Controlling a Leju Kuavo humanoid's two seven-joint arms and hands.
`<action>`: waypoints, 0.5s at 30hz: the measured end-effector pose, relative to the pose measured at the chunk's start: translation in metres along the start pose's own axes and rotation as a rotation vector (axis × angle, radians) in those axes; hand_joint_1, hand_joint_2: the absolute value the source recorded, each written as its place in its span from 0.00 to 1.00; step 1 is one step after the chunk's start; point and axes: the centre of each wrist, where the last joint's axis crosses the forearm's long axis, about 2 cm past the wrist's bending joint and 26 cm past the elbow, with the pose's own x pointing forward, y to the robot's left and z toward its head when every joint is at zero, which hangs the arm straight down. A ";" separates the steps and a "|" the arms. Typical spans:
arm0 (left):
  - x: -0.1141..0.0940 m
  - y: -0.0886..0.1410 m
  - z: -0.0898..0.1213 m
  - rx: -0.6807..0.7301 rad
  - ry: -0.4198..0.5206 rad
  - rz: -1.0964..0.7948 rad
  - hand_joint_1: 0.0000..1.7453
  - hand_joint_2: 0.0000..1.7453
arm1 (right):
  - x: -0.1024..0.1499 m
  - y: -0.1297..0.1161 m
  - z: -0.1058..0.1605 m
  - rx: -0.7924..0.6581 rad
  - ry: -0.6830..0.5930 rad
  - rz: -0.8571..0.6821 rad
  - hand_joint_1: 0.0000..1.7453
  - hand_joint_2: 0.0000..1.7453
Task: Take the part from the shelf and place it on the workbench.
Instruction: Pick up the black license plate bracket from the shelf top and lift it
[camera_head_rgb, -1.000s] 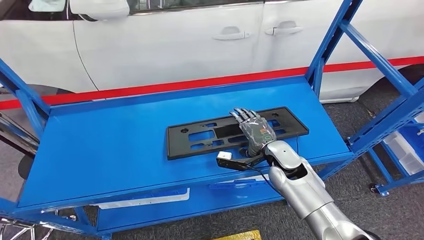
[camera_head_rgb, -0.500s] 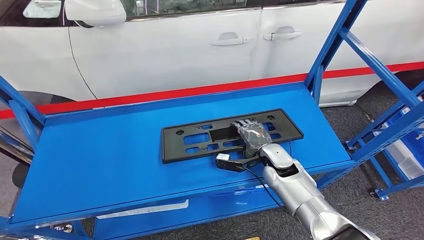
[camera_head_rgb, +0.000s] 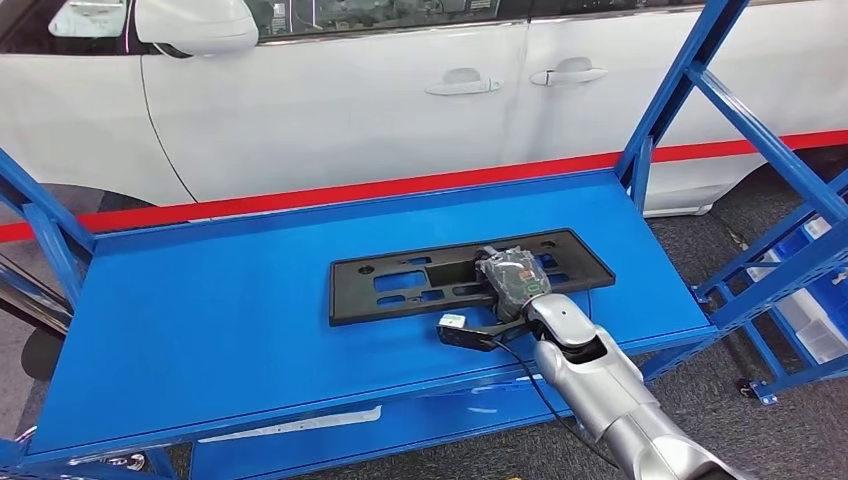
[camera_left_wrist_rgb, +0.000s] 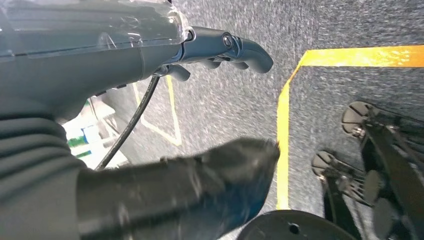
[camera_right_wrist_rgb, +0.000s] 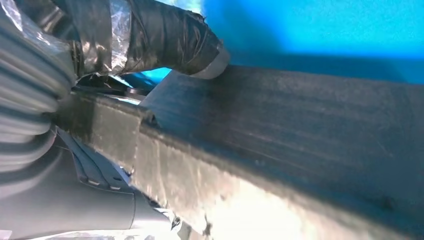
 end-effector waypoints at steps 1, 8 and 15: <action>-0.001 0.000 0.000 -0.002 -0.002 0.012 0.00 1.00 | 0.002 0.000 0.002 -0.010 -0.006 -0.004 1.00 1.00; -0.004 -0.003 0.003 -0.009 -0.010 0.031 0.00 0.75 | 0.011 -0.002 0.015 -0.063 -0.039 -0.023 1.00 1.00; -0.002 -0.005 0.004 0.030 0.037 -0.021 0.00 1.00 | 0.010 -0.005 0.024 -0.111 -0.106 -0.050 1.00 1.00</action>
